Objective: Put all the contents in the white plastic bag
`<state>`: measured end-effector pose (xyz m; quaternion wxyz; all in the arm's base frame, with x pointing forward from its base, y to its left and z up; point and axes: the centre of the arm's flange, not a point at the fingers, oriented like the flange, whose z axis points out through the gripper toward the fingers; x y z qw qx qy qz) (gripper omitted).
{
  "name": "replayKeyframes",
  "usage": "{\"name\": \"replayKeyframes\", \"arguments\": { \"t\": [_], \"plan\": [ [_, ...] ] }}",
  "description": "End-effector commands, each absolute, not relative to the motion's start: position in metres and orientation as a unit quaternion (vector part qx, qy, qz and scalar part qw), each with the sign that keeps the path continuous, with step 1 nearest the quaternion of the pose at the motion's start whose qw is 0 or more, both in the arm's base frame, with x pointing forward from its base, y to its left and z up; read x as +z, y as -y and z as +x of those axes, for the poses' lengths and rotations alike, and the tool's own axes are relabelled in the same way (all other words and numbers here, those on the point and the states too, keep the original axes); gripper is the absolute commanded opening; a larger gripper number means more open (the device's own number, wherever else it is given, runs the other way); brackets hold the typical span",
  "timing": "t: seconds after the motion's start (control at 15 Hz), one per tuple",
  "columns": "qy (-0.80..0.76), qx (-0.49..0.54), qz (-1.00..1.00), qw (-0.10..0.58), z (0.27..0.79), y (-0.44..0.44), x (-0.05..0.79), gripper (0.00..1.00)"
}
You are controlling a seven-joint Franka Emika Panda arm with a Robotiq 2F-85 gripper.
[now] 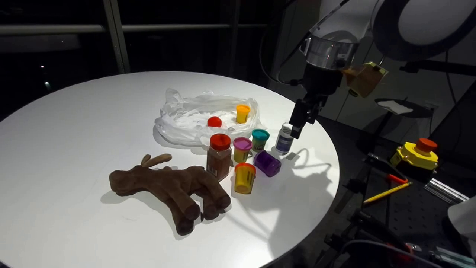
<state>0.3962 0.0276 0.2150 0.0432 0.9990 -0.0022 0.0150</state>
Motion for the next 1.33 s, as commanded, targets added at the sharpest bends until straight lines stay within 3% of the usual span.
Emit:
{"name": "replayKeyframes", "arguments": {
  "t": [0.0,0.87,0.93,1.07,1.27],
  "plan": [
    [0.02,0.017,0.999,0.044,0.408,-0.023,0.202,1.0],
    [0.064,0.006,0.997,0.046,0.448,-0.001,0.18,1.0],
    [0.067,0.006,0.997,0.046,0.45,0.001,0.179,0.76],
    [0.072,0.007,0.996,0.047,0.453,0.003,0.178,0.67],
    [0.075,0.004,0.996,0.047,0.454,0.004,0.179,0.4]
  ]
}}
